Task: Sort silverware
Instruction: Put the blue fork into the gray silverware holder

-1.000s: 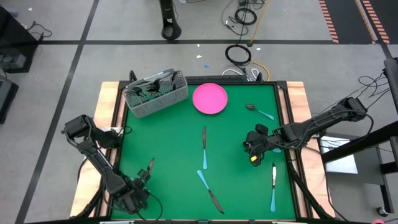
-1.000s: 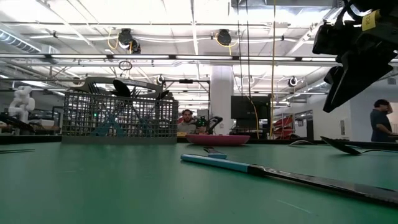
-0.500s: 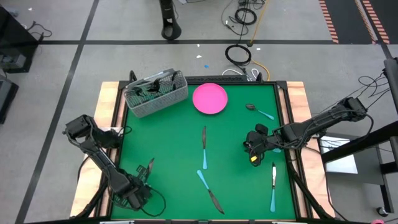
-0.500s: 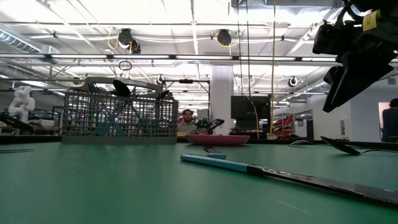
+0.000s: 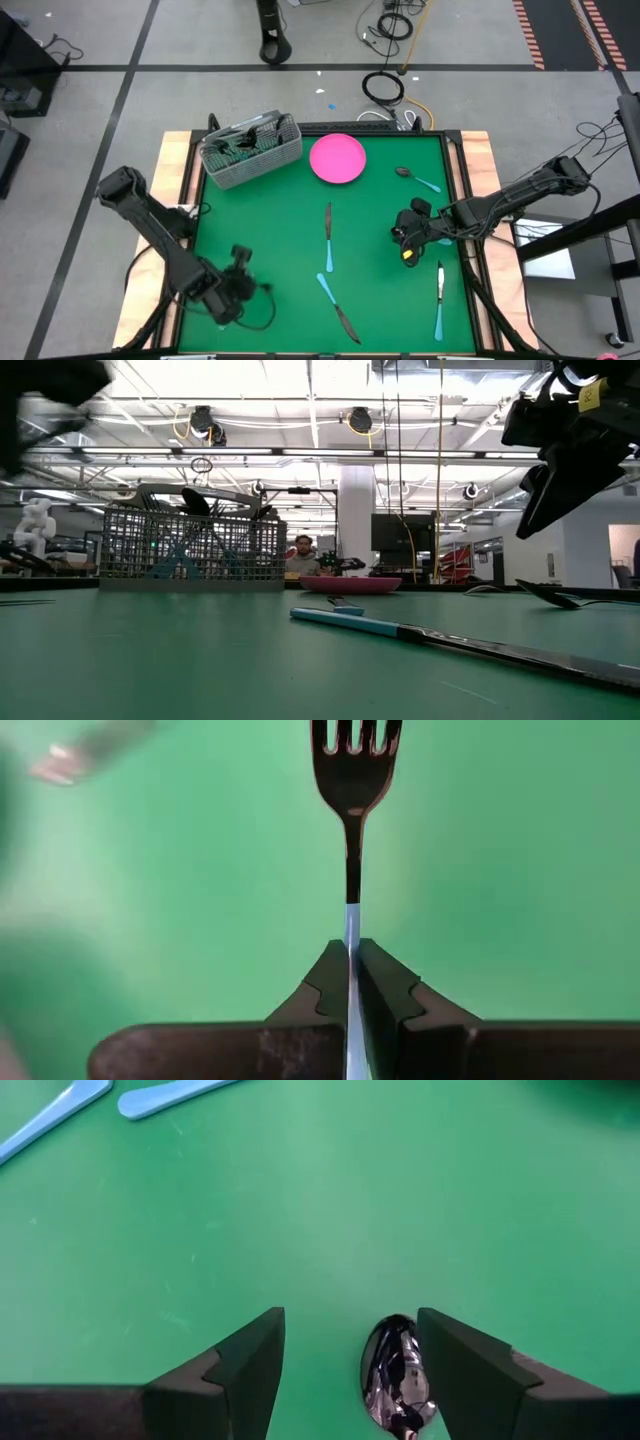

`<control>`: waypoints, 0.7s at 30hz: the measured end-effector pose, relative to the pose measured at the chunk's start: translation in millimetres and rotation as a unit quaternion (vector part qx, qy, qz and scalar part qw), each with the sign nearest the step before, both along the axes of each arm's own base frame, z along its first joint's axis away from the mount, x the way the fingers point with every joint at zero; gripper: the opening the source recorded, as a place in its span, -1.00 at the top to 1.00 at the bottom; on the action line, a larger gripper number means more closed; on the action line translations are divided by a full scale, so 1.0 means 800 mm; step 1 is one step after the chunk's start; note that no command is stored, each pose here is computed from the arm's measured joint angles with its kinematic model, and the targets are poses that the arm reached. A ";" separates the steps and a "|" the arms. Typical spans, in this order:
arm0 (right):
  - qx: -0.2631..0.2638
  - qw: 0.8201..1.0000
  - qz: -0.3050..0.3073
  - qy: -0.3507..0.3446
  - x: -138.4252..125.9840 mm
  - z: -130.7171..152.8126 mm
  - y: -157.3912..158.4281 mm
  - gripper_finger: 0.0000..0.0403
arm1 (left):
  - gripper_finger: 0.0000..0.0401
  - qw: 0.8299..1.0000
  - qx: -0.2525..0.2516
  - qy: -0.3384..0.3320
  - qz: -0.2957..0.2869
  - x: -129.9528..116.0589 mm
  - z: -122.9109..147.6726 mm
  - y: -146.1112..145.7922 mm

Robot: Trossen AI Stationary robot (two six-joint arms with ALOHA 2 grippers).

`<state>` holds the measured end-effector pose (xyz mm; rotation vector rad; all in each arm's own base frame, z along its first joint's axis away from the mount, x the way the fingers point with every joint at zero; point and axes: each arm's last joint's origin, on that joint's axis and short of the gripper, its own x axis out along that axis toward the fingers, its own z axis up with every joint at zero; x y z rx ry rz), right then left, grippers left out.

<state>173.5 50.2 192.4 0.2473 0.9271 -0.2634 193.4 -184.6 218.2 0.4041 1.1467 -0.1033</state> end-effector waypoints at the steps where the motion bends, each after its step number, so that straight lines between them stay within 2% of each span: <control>1: -0.002 1.000 -0.004 -0.002 0.000 0.000 0.000 -0.08 | 0.97 0.999 0.005 -0.028 0.017 0.006 0.006 0.007; 6: -0.003 0.999 0.009 -0.042 0.008 0.006 0.002 -0.08 | 0.97 0.987 0.038 -0.131 0.086 0.032 0.037 0.055; 12: -0.016 0.990 0.055 -0.132 0.025 0.022 0.008 -0.08 | 0.97 0.950 0.053 -0.229 0.208 0.033 0.078 0.139; 16: -0.025 0.986 0.070 -0.147 0.028 0.026 0.009 -0.08 | 0.97 0.894 0.071 -0.311 0.313 0.009 0.101 0.194; 21: -0.022 0.988 0.079 -0.134 0.024 0.023 0.015 -0.08 | 0.97 0.815 0.109 -0.379 0.424 -0.023 0.098 0.238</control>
